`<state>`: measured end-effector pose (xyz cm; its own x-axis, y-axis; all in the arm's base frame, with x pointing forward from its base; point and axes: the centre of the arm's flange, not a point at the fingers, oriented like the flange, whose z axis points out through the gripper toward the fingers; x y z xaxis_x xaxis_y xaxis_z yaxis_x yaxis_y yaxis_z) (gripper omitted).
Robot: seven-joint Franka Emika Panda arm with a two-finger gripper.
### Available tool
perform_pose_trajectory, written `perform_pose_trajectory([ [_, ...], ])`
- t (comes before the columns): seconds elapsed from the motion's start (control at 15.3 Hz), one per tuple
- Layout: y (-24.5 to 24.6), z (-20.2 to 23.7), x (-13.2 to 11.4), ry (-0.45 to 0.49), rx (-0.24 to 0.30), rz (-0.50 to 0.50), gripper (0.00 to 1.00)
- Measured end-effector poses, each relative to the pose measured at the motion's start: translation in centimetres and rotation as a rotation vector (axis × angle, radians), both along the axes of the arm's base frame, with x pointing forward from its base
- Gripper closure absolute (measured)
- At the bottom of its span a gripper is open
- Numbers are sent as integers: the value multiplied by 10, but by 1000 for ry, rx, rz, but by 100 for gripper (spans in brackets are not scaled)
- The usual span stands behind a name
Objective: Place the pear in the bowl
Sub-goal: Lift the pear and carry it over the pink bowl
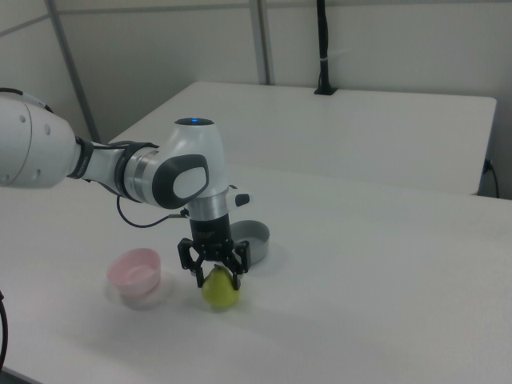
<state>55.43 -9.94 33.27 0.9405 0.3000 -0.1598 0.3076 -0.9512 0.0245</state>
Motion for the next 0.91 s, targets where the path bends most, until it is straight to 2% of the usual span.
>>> perform_pose_trajectory([
  [0.26,1,11,0,-11,-1,-2,20],
  [0.78,-2,106,3,13,-1,-25,20],
  [0.91,-3,142,3,25,-1,-35,20],
])
